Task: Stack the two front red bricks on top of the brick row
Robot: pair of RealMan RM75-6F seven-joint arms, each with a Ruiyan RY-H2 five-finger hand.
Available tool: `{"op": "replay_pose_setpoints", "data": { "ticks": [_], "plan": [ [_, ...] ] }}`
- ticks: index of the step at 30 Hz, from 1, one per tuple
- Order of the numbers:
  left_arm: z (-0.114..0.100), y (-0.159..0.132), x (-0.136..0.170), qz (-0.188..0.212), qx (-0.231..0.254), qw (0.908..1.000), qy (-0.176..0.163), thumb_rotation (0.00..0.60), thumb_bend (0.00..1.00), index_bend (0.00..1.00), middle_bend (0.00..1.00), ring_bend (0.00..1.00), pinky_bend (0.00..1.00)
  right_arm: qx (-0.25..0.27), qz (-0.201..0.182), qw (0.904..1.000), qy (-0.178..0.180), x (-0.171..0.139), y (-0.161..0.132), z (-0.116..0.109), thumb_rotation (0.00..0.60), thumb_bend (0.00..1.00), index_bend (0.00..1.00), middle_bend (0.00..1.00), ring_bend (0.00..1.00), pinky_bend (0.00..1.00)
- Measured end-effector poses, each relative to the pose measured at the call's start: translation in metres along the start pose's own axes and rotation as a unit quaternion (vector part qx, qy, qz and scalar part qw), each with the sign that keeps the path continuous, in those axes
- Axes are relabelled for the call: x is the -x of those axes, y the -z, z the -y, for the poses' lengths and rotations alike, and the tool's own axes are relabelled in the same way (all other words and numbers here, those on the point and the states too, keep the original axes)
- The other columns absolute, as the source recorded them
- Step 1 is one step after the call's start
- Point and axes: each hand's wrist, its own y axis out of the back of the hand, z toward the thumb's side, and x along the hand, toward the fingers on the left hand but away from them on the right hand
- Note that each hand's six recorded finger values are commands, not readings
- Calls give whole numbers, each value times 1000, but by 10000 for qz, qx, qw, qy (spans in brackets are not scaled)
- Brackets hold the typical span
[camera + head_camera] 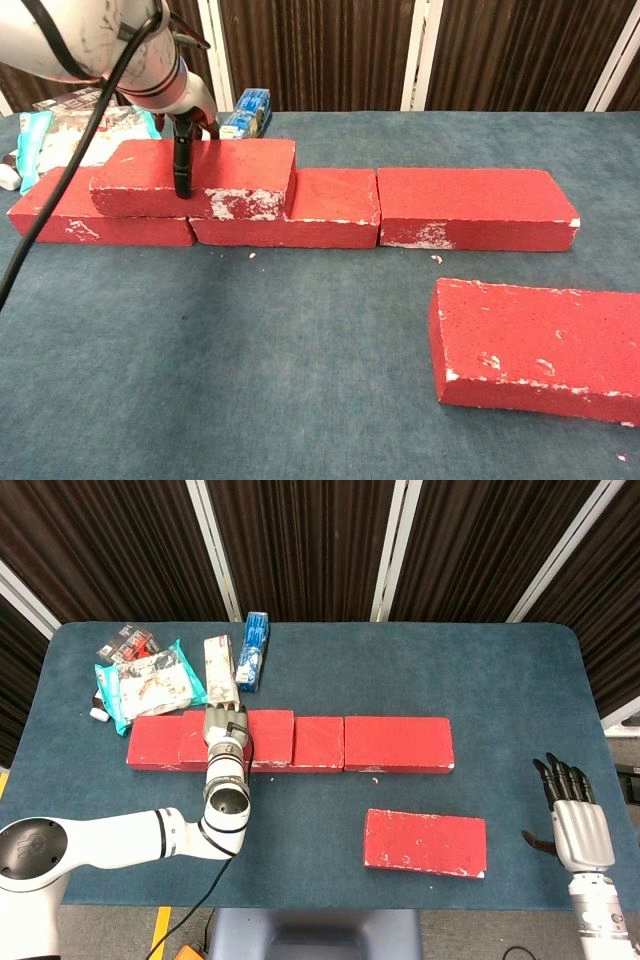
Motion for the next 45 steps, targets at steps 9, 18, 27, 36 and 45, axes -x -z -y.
{"op": "replay_pose_setpoints", "data": {
  "ticks": [9,18,27,36,45],
  "plan": [
    [0,-1,-1,22,-117,9999,-46,600,233,0,0,0,83,-5,0,10000,-3,1,-1,1,600,0,0,0,0,0],
    [2,0,-2,-5,-140,9999,-3,600,230,0,0,0,83,-4,28,10000,-30,1,0,2,600,0,0,0,0,0],
    [1,0,-3,-9,-148,9999,-28,600,234,0,0,0,81,-13,28,10000,-51,1,-1,3,600,0,0,0,0,0],
    [0,-2,-3,-11,-188,9998,-64,600,234,0,0,0,81,-15,64,10000,-62,1,0,3,600,0,0,0,0,0],
    [0,-2,-3,-25,-184,9998,-65,600,235,0,0,0,81,-19,86,9999,-60,1,0,3,600,0,0,0,0,0]
  ]
}}
